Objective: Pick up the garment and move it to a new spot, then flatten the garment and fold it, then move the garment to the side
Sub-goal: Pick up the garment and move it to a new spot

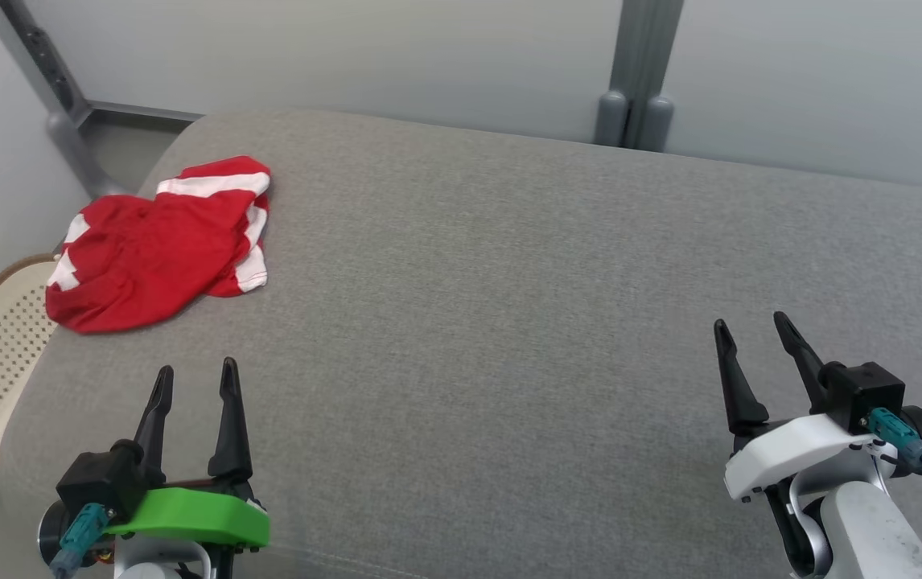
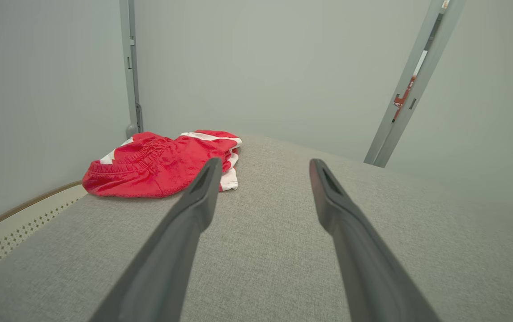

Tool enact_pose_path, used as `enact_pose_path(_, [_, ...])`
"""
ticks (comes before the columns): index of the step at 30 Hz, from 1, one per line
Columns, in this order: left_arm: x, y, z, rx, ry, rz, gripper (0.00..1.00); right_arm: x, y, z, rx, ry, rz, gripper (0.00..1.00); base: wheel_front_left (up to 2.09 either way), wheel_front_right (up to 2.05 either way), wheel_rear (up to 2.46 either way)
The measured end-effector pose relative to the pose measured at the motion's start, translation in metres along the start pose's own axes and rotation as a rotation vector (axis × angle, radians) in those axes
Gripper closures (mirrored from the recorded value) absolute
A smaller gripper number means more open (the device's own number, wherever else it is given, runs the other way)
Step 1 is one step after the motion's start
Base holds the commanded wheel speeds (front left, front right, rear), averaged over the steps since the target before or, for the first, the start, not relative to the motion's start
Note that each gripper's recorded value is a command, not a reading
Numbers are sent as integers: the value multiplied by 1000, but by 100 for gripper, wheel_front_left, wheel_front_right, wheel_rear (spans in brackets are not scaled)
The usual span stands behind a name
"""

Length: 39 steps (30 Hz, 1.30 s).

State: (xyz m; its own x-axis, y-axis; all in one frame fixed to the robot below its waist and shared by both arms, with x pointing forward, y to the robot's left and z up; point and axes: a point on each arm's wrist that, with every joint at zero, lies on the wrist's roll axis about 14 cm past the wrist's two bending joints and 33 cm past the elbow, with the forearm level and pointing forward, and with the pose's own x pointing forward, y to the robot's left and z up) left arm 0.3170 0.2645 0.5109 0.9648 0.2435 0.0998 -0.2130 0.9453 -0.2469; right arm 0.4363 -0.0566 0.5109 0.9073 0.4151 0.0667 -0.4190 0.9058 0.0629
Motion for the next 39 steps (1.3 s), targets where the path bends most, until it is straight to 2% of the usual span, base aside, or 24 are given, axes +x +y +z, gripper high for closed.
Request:
enact_pose_path(13, [-47,66,16,27,-37,212,0,31,67,-9,9,23,201,0,0,0,0])
enact_pose_path(19, [-56,77,23,32,-54,251,0,36,81,-10,10,24,239,0,0,0,0])
enact_pose_path(24, [-53,78,19,29,-41,262,0,37,77,-13,14,31,231,0,0,0,0])
enact_pose_path(29, [-34,81,16,35,-22,274,0,38,72,-19,13,49,226,0,0,0,0])
enact_pose_path(32, [-17,86,0,1,32,300,0,41,67,-20,5,58,223,0,0,0,0])
enact_pose_path(39, [49,97,-10,-50,128,340,0,51,49,-24,-43,83,224,0,0,0,0])
